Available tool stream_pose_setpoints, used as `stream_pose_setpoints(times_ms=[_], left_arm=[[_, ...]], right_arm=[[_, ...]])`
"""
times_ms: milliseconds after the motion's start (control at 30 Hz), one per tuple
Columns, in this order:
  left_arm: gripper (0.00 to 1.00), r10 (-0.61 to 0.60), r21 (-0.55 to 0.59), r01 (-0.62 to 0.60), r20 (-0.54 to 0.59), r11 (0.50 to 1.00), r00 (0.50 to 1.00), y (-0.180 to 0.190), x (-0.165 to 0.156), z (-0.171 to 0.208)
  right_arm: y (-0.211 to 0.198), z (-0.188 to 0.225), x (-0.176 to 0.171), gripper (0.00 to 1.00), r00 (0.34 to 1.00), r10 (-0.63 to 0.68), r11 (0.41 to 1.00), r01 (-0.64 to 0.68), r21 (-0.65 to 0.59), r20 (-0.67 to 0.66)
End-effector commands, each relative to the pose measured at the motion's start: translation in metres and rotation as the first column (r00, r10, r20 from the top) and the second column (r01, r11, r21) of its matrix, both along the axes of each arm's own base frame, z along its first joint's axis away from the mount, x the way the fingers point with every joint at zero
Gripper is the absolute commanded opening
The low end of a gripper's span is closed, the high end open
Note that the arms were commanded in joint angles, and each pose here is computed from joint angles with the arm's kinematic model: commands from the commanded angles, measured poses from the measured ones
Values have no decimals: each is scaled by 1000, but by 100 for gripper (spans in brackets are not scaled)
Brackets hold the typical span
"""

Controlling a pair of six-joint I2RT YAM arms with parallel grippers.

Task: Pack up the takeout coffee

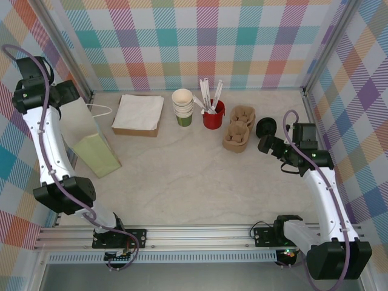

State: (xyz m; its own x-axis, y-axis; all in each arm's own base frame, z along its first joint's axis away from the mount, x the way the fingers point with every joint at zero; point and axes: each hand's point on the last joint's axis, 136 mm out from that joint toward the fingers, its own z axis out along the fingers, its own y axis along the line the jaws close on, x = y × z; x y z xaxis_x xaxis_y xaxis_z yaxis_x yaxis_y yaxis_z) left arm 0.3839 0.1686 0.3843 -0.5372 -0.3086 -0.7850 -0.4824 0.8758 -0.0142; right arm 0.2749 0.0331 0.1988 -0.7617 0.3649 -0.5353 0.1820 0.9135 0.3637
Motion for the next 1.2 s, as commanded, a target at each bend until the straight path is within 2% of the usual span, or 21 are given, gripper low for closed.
stream_pose_setpoints(times_ms=[0,100,233,333,567,733,967,1067,1167], left_arm=[[86,-29,-59,36,114,998,993,-22,-29,40],[86,-104,-153,135,194,979,976,-54,-35,53],[85,-179,-221,240,263,945,948,-96,-44,63],[84,-257,-271,344,307,899,916,-135,-46,66],[80,-377,-379,501,356,778,855,-219,-41,53],[77,-486,-405,564,288,719,825,-278,-21,23],[75,-534,-410,570,211,713,819,-322,13,-13],[74,-528,-406,550,176,730,831,-330,27,-28],[69,-512,-410,519,138,750,848,-333,44,-44]], right_arm=[[0,12,-3,100,1000,2,1000,-2,5,1],[2,16,-6,100,1000,8,1000,-7,13,-5],[6,21,-10,100,1000,19,999,-19,32,-3],[7,22,-12,100,1000,24,999,-24,41,-4],[11,24,-19,100,1000,15,997,-14,77,-5],[11,23,-26,100,1000,11,996,-11,83,-6],[11,19,-39,100,1000,6,996,-5,90,-15],[12,15,-43,100,1000,3,995,-2,96,-20],[12,11,-46,100,1000,4,995,-1,96,-27]])
